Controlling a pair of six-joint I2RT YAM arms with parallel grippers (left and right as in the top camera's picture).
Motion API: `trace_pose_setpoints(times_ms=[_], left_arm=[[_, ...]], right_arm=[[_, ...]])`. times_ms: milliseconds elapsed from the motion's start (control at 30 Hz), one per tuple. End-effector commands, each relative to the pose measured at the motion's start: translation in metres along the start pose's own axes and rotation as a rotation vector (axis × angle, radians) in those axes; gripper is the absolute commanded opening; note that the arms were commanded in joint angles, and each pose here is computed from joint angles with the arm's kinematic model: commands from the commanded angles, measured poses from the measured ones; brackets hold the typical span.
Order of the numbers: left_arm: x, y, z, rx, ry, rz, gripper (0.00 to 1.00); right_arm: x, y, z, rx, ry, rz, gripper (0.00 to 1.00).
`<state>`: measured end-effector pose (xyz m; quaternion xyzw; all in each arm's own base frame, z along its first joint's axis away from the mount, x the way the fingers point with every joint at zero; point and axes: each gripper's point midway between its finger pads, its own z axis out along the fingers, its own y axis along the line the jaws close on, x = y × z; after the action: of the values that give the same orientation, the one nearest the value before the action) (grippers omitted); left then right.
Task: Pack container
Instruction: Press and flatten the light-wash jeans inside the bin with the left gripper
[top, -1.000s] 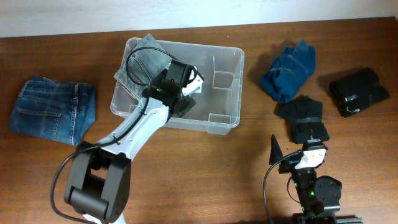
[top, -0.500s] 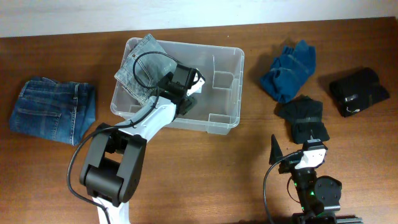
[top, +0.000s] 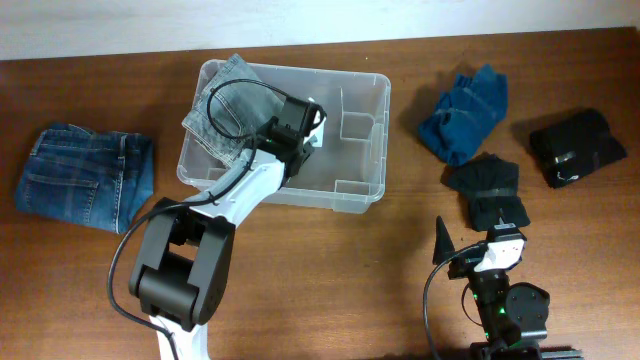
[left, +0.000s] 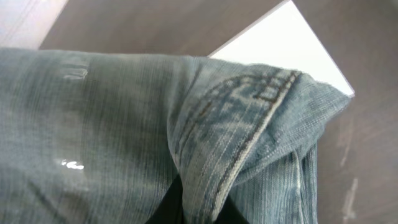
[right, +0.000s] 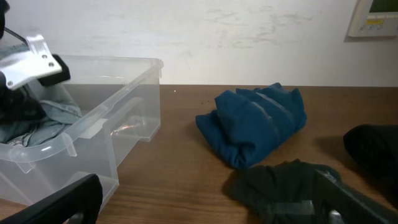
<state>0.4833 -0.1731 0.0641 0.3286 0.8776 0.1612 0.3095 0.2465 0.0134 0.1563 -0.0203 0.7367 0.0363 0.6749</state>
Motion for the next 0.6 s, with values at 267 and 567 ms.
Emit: trace_pose_setpoints(times_ms=[267,567], left_arm=[[-0.056,0.022,-0.043,0.043,-0.036,-0.46,0.01],[-0.065,0.017,-0.048,0.054,-0.055,-0.479,0.78]], right_arm=[[0.003,-0.003,0.0,0.013,0.004,-0.003,0.98],[0.003,-0.003,0.0,0.013,0.004,-0.003,0.98]])
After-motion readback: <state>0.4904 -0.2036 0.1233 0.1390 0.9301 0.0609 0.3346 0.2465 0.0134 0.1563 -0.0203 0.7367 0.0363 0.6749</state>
